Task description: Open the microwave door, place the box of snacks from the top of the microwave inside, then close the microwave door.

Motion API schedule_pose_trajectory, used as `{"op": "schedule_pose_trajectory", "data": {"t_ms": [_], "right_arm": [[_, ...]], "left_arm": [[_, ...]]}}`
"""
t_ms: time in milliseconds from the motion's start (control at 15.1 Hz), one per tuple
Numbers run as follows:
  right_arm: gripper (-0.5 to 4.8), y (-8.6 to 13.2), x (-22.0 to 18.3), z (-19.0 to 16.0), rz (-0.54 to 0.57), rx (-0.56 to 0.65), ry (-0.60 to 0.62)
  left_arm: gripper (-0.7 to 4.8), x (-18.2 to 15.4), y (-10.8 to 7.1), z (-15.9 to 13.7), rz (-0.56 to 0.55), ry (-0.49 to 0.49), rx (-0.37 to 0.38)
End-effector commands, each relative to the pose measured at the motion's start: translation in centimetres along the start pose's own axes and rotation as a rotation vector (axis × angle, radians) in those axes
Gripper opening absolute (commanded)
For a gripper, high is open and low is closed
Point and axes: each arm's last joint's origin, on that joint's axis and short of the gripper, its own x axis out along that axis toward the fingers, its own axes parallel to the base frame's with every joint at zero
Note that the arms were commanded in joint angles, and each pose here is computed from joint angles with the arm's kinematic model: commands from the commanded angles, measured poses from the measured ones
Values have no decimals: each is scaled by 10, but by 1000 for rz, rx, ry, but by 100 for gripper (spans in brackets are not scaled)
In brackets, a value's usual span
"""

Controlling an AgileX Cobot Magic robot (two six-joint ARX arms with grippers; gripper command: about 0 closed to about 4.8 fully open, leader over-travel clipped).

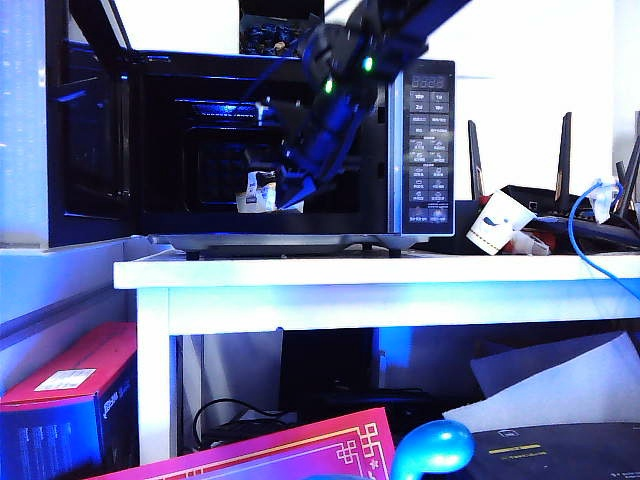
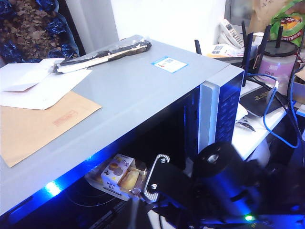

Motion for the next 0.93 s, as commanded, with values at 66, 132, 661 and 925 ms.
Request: {"op": "schedule_pose_trajectory", "data": {"t_ms": [66,132,661,925], "right_arm": [[49,-2,12,2,-9,11,-109],[49,-2,17,2,-16,9,-148],[49,-14,37,-1,-60,15,-344],[49,-11,18,1,-31,22,-156]], "left_arm": [[-5,-2,0,2,1,-14,4],[-5,-2,0,2,1,-13,4],[-5,-2,0,1,-1,-5,2],[-5,-4,-1,2,-1,-4,1]]}}
